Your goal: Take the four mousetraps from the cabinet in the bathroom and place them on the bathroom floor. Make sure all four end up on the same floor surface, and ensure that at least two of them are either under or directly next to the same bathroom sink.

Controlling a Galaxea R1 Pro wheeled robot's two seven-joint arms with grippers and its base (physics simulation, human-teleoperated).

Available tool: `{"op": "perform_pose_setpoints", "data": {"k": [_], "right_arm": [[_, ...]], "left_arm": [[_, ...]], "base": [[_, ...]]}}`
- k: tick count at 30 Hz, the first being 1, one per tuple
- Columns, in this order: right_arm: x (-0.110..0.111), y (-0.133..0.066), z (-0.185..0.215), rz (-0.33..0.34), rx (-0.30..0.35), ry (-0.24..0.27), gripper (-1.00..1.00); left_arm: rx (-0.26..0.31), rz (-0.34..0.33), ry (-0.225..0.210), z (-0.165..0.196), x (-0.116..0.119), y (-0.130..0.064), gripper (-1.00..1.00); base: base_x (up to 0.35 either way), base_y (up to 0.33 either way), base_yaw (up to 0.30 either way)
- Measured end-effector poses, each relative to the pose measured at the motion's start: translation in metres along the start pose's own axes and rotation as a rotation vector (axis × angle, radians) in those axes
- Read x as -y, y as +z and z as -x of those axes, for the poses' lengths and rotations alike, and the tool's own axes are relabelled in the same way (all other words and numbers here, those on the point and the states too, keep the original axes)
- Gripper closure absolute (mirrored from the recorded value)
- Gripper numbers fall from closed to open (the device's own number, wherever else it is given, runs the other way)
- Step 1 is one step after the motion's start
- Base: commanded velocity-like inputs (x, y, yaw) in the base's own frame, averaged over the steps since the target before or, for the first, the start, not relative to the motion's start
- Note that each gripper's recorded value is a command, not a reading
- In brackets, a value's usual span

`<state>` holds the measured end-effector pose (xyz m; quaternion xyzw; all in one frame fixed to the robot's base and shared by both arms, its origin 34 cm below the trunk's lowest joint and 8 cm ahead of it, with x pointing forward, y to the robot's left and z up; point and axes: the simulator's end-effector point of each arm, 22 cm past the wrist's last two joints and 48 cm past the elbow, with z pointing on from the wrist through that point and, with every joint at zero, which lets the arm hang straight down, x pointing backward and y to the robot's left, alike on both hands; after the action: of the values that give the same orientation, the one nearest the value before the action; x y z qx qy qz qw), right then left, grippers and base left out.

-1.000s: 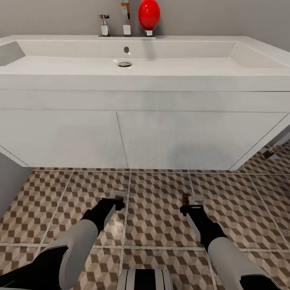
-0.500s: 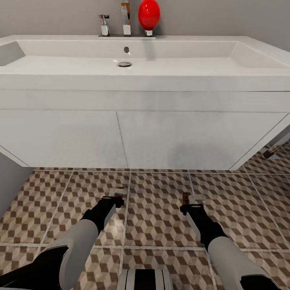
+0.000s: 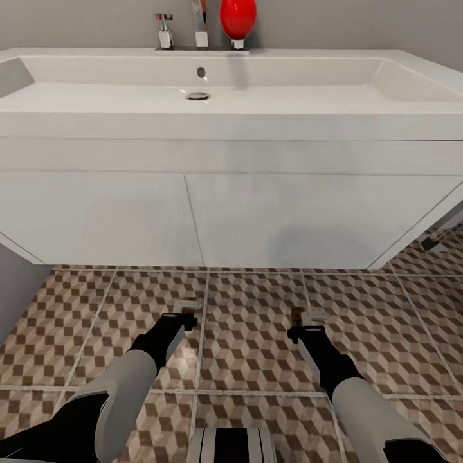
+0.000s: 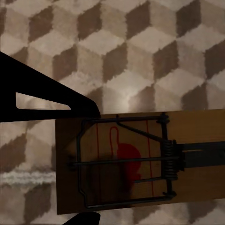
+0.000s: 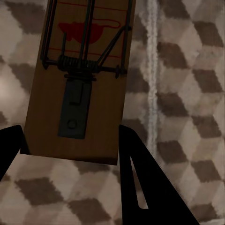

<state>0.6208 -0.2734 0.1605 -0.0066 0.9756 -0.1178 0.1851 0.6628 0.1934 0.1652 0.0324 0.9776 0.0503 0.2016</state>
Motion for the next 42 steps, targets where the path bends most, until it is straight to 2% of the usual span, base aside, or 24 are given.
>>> {"op": "perform_pose_setpoints", "data": {"k": [5, 9, 42], "right_arm": [[-0.003, 0.008, -0.01, 0.002, -0.019, -0.004, 1.0], [-0.005, 0.014, -0.019, 0.001, -0.035, -0.008, 1.0], [-0.018, 0.056, -0.088, 0.007, -0.158, -0.039, 1.0]], "left_arm": [[-0.025, -0.012, -0.029, -0.012, 0.004, 0.008, 1.0], [-0.045, -0.016, -0.036, -0.022, 0.006, 0.015, 1.0], [-0.169, -0.024, -0.029, -0.094, 0.016, 0.061, 1.0]], "base": [[0.0, 0.0, 0.0], [0.0, 0.0, 0.0], [0.0, 0.0, 0.0]]}}
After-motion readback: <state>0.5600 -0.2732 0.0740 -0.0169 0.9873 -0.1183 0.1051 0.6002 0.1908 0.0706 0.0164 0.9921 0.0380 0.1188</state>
